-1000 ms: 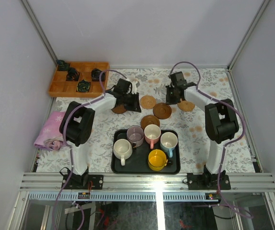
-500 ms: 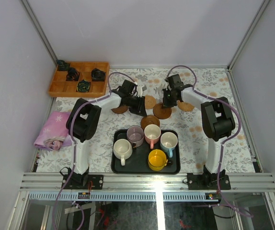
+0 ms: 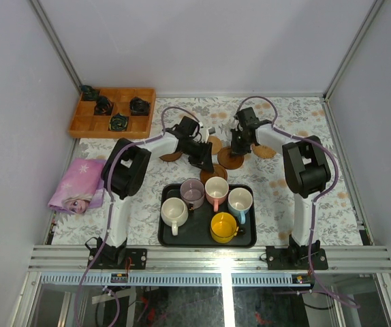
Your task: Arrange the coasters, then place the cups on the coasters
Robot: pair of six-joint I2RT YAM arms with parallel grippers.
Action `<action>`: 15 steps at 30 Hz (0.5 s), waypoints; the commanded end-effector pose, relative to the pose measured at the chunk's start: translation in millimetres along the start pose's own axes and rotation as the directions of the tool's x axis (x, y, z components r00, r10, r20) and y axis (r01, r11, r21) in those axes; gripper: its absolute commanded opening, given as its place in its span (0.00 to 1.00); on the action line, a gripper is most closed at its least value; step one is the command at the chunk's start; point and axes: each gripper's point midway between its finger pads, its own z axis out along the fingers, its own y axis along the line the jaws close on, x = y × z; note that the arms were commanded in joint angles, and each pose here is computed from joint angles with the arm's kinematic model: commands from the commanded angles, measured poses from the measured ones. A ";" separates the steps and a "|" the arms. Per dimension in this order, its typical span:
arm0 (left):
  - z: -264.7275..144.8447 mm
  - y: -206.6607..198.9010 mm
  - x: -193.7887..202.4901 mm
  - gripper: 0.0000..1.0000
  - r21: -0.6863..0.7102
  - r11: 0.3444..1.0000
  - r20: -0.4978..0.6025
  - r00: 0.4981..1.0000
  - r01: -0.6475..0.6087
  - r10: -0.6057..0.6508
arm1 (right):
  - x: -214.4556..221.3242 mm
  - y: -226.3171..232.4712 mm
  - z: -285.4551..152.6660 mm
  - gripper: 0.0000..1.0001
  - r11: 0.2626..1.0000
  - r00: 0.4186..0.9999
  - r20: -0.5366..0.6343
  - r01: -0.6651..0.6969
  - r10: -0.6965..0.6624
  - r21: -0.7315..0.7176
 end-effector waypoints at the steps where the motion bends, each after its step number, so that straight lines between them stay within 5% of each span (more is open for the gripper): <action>1: 14.4 24.4 16.9 0.31 -0.070 0.997 -0.065 0.997 0.044 -0.049 | 11.4 -10.9 8.2 0.00 0.997 0.998 -0.059 -0.012 0.016 0.070; 15: -29.2 109.6 -4.2 0.31 -0.258 0.908 0.127 0.943 0.329 -0.306 | 2.3 -52.5 0.5 0.00 0.960 0.998 -0.040 -0.026 0.039 0.278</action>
